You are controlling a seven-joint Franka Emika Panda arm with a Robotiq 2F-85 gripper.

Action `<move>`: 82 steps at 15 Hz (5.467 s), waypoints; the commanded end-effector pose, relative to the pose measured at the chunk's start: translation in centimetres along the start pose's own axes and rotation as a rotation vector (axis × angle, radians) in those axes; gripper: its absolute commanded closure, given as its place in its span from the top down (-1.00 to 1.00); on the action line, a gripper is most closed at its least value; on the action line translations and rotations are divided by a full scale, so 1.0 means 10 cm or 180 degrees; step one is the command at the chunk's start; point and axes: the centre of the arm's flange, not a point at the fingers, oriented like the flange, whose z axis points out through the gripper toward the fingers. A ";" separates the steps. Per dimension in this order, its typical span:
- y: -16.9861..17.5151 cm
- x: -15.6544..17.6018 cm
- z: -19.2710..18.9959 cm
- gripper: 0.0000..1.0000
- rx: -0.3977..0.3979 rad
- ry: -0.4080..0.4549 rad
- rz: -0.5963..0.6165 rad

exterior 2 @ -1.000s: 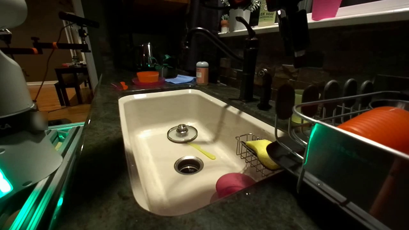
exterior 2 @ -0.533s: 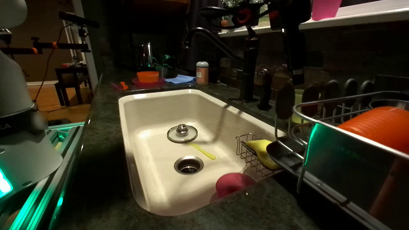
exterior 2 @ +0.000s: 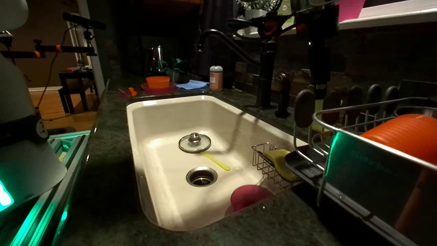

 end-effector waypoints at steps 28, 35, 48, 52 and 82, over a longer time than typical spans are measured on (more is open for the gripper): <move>-0.39 0.22 0.06 -0.98 -0.0325 -0.0124 0.1377; -0.32 0.05 -0.57 -0.98 -0.0980 -0.0411 0.1516; -0.51 0.10 -2.43 -0.98 -0.0454 0.0069 0.0754; -0.73 0.25 -2.66 -0.98 -0.0285 0.0178 0.0657; -1.64 1.04 -2.83 -0.98 0.0127 0.0201 0.0561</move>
